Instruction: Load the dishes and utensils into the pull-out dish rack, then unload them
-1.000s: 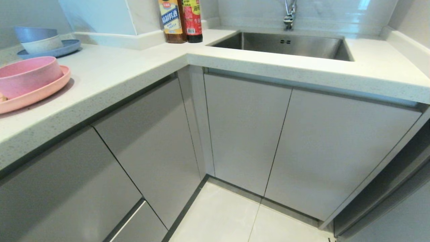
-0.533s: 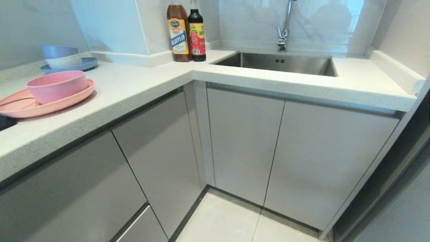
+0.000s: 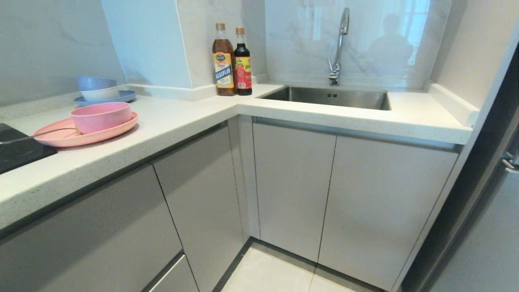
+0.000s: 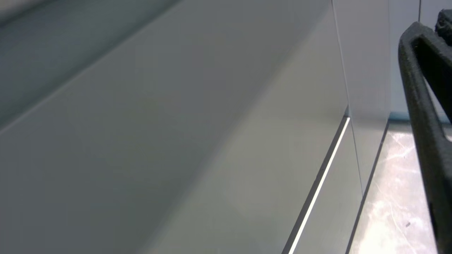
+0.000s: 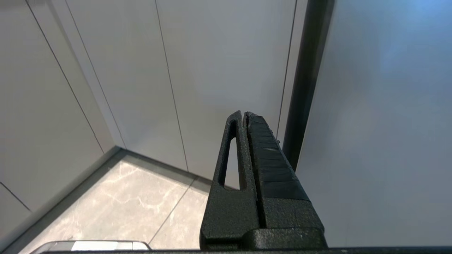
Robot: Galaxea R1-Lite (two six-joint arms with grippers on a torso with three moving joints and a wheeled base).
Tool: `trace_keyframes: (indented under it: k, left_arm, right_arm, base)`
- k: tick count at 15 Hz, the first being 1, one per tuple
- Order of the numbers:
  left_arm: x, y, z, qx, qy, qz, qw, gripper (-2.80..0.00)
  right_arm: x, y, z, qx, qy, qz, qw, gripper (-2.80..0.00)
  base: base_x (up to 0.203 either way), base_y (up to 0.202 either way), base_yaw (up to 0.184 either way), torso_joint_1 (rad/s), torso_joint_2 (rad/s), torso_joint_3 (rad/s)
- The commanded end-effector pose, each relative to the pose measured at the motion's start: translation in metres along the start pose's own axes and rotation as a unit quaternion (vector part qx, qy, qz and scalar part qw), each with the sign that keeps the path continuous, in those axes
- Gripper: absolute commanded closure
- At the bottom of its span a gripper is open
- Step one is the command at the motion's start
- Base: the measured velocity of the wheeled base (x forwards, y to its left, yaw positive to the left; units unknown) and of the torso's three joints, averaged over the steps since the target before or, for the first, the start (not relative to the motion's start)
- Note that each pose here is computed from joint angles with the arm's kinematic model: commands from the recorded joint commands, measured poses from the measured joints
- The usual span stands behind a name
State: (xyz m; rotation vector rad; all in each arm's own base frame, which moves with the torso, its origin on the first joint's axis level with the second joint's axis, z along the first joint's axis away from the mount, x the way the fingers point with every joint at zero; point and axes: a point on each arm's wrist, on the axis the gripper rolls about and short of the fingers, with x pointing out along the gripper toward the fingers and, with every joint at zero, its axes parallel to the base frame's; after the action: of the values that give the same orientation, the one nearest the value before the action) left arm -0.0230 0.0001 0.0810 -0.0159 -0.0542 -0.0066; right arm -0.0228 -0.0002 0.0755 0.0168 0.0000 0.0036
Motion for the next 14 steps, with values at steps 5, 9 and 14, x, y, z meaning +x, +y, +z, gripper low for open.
trace_keyframes:
  k: [5, 9, 14]
  left_arm:
    - [0.0017, 0.0001, -0.0066, -0.002, 0.012, 0.001, 0.9999, 0.00]
    - [0.0017, 0.0001, -0.0066, -0.004, 0.012, 0.001, 0.9999, 0.00]
    - [0.0017, 0.0001, -0.0066, -0.004, 0.012, 0.001, 0.9999, 0.00]
  right_arm:
    - [0.0001, 0.0000, -0.0004, 0.000, 0.001, 0.000, 1.000, 0.00]
    - [0.0001, 0.0000, -0.0004, 0.000, 0.001, 0.000, 1.000, 0.00]
    - [0.0001, 0.0000, -0.0004, 0.000, 0.001, 0.000, 1.000, 0.00]
  base:
    - [0.000, 0.000, 0.000, 0.001, 0.00, 0.200]
    - [0.000, 0.000, 0.000, 0.002, 0.01, 0.064]
    - [0.000, 0.000, 0.000, 0.000, 0.00, 0.000]
